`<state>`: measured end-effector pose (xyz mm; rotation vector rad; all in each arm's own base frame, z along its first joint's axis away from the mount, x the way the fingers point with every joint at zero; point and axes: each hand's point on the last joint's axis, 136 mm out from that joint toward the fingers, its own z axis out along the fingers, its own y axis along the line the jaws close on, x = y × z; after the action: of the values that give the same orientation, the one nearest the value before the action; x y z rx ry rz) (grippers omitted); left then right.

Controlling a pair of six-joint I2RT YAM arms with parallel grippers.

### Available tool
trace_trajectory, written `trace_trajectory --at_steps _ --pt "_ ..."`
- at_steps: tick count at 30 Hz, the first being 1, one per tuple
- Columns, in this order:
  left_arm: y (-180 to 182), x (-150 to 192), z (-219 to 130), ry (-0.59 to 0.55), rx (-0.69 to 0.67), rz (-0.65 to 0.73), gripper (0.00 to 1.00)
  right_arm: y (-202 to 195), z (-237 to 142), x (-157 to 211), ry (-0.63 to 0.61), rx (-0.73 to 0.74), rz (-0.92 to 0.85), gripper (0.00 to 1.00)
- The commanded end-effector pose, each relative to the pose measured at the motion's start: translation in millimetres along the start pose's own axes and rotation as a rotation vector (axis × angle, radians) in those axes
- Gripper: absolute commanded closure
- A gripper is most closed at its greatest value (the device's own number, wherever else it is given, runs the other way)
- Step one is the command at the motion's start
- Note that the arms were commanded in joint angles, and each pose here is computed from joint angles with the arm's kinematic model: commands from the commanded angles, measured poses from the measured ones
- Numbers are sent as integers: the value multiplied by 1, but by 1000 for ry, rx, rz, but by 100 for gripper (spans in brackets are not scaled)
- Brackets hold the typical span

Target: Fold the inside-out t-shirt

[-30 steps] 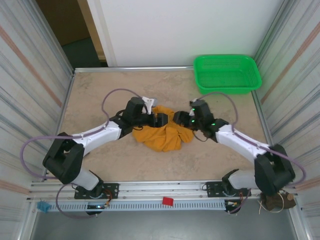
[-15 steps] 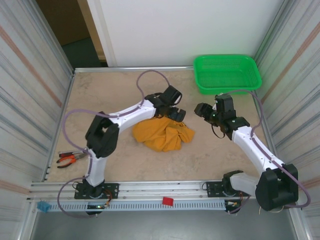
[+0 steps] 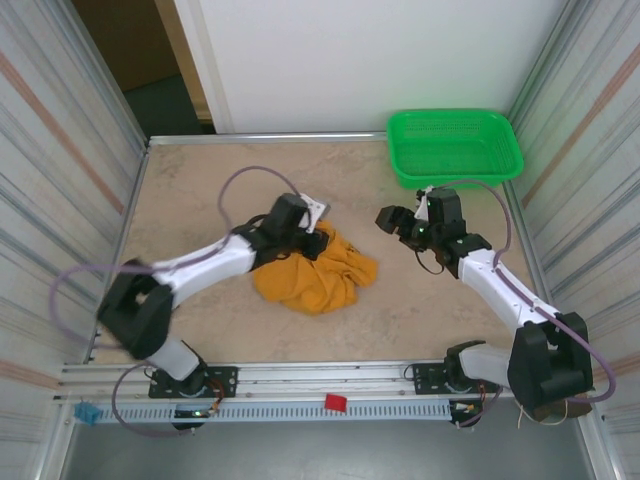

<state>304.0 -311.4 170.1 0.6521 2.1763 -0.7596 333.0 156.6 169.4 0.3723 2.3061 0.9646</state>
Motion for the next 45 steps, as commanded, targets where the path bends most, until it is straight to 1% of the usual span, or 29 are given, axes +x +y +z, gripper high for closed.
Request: trace_trajectory --at_steps 1,3,5,7,9,11,13,16,19,20,26,27,28,29,30,31,34,37,40,44,45 --pt "-60 -64 -55 -373 339 110 100 34 -2 -3 5 -170 -8 25" --pt "-72 -64 -74 -443 416 148 100 49 -5 -8 0 -241 -18 25" --pt "-83 -63 -90 -515 477 189 100 64 -9 -11 2 -310 -36 22" --pt "-88 -61 -99 -548 504 218 100 77 -14 -13 10 -373 -55 22" --pt "-95 -57 -104 -569 530 280 100 89 -22 -11 19 -429 -78 21" --pt "-99 -53 -107 -594 526 342 100 99 -30 -8 34 -473 -99 21" --pt "-100 -51 -109 -617 514 380 100 101 -36 -2 53 -488 -103 21" --pt "-101 -50 -111 -635 504 416 100 97 -39 6 63 -477 -88 20" --pt "-101 -50 -110 -630 499 432 100 97 -38 16 80 -488 -60 20" --pt "-102 -50 -110 -627 502 438 100 99 -36 21 88 -491 -53 17" --pt "-103 -49 -106 -605 503 463 100 122 -24 46 143 -528 -59 17" --pt "-103 -49 -105 -599 503 467 100 126 -22 48 148 -538 -62 21" --pt "-104 -49 -105 -594 504 471 100 128 -20 47 151 -543 -61 32" --pt "-104 -48 -104 -590 506 471 100 129 -19 45 147 -543 -57 51" --pt "-103 -47 -104 -590 502 472 100 129 -19 40 135 -546 -52 76" --pt "-101 -46 -104 -591 493 469 100 128 -21 32 113 -552 -48 99" --pt "-95 -37 -102 -583 472 458 100 129 -37 3 28 -571 -38 100" --pt "-88 -25 -97 -564 449 438 100 142 -62 -22 -41 -625 -66 100" --pt "-80 -15 -91 -554 424 419 100 160 -83 -31 -71 -682 -122 100" --pt "-70 -5 -85 -543 389 398 99 176 -109 -32 -125 -763 -201 100" --pt "-68 -4 -84 -538 383 388 86 178 -113 -31 -138 -781 -216 100"
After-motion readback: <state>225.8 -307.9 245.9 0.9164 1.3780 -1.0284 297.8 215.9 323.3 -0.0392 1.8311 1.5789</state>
